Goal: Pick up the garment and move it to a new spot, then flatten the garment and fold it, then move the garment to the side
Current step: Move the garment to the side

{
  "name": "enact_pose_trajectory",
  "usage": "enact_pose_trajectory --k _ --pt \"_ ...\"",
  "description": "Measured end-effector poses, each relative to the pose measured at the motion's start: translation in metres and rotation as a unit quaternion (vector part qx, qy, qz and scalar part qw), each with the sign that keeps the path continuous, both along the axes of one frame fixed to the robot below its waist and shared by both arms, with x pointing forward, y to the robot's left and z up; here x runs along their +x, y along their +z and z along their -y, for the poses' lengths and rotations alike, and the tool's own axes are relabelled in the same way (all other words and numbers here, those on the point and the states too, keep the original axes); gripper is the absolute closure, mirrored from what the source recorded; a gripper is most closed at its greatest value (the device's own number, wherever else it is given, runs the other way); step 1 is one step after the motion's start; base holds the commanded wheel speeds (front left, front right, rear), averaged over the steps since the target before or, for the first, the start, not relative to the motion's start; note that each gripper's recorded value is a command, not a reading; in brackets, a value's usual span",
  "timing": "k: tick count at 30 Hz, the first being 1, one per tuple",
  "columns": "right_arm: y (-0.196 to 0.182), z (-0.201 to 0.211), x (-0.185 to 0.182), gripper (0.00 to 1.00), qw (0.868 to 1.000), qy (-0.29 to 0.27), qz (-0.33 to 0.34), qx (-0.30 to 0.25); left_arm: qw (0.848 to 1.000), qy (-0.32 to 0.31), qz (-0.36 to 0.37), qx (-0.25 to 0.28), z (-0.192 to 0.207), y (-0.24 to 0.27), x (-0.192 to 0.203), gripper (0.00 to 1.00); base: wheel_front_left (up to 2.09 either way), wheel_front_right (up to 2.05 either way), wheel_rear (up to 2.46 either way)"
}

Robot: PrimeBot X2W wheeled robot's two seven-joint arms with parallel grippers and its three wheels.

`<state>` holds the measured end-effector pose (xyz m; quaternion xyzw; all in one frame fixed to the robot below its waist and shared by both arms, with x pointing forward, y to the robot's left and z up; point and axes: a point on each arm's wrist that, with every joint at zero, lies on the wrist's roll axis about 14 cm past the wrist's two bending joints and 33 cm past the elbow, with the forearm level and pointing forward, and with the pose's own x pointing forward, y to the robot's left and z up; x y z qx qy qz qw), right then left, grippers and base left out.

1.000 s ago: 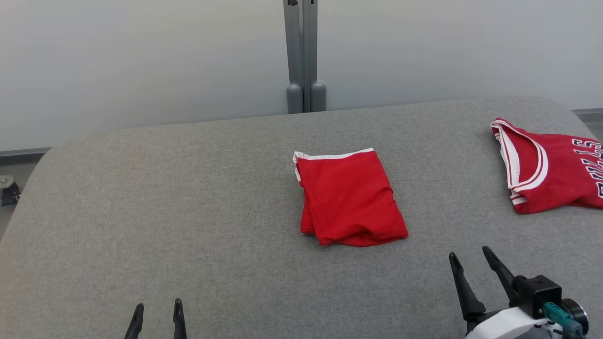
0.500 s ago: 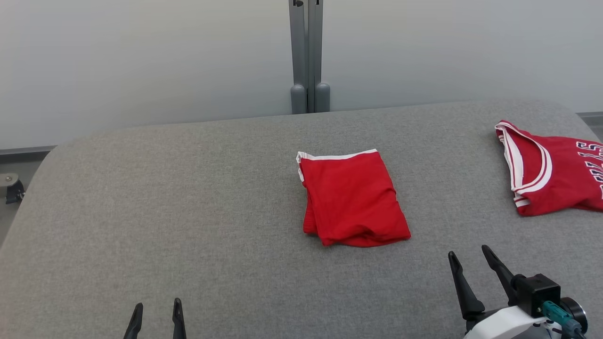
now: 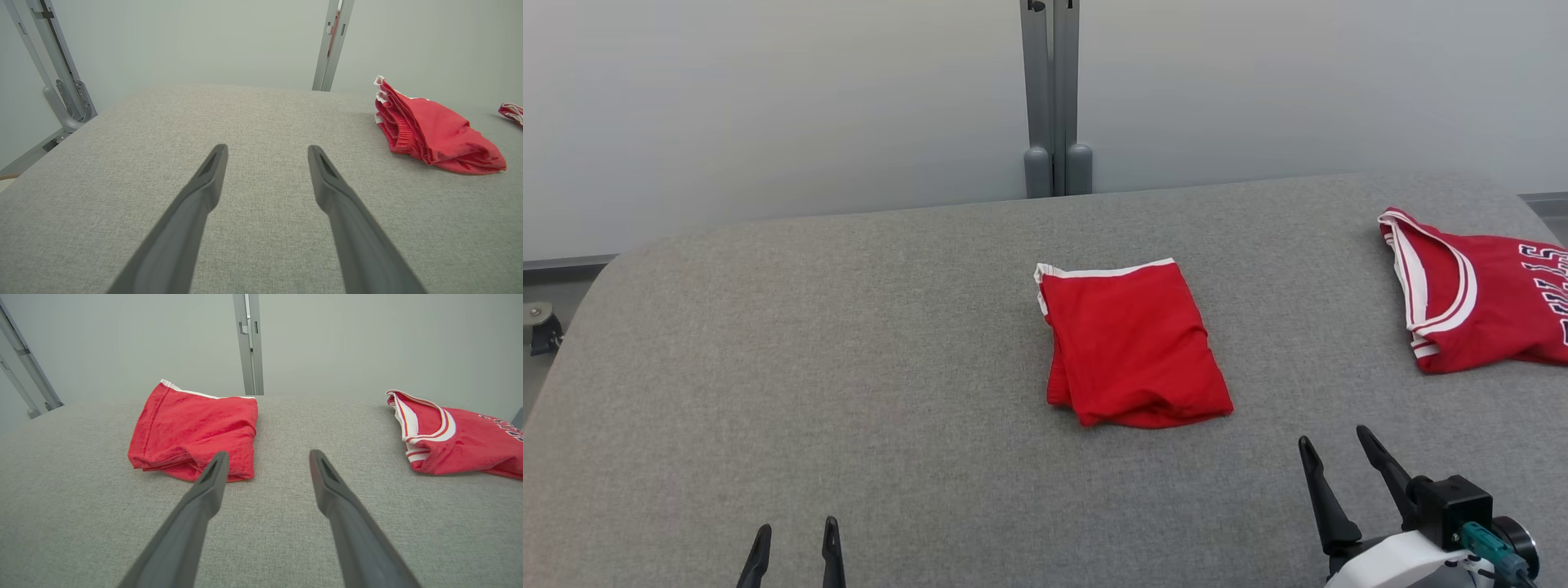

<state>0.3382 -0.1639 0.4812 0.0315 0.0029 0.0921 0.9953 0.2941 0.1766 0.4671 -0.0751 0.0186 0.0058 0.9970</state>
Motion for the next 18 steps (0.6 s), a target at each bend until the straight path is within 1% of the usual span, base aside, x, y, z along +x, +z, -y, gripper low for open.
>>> enact_pose_trajectory --k 5,8,10,13,14,18 --pt "-0.003 0.0 -0.001 0.0 1.0 -0.001 -0.004 0.002 1.0 -0.004 0.0 0.0 0.002 0.0 0.001 0.0 0.0 0.0 0.0" --pt "-0.012 0.001 -0.001 0.0 0.999 -0.015 -0.022 0.032 1.0 -0.005 -0.001 -0.001 0.002 0.0 0.002 0.0 0.0 0.0 0.0" --pt "-0.02 0.003 0.003 0.0 0.998 -0.02 -0.037 0.041 1.0 -0.007 -0.001 -0.001 0.004 0.0 0.004 0.0 0.0 0.0 0.0" --pt "-0.015 0.0 0.028 0.0 0.997 -0.016 -0.052 0.059 1.0 -0.014 -0.004 -0.003 0.008 -0.002 0.007 0.0 0.0 0.0 0.0" --pt "-0.01 -0.003 0.041 0.0 0.995 -0.013 -0.06 0.074 1.0 -0.015 -0.006 -0.004 0.01 -0.003 0.009 0.0 0.0 0.0 0.0" --pt "-0.005 -0.012 0.086 0.0 0.988 -0.002 -0.124 0.094 0.999 -0.032 -0.013 -0.009 0.02 -0.006 0.018 0.0 0.0 0.0 0.0"
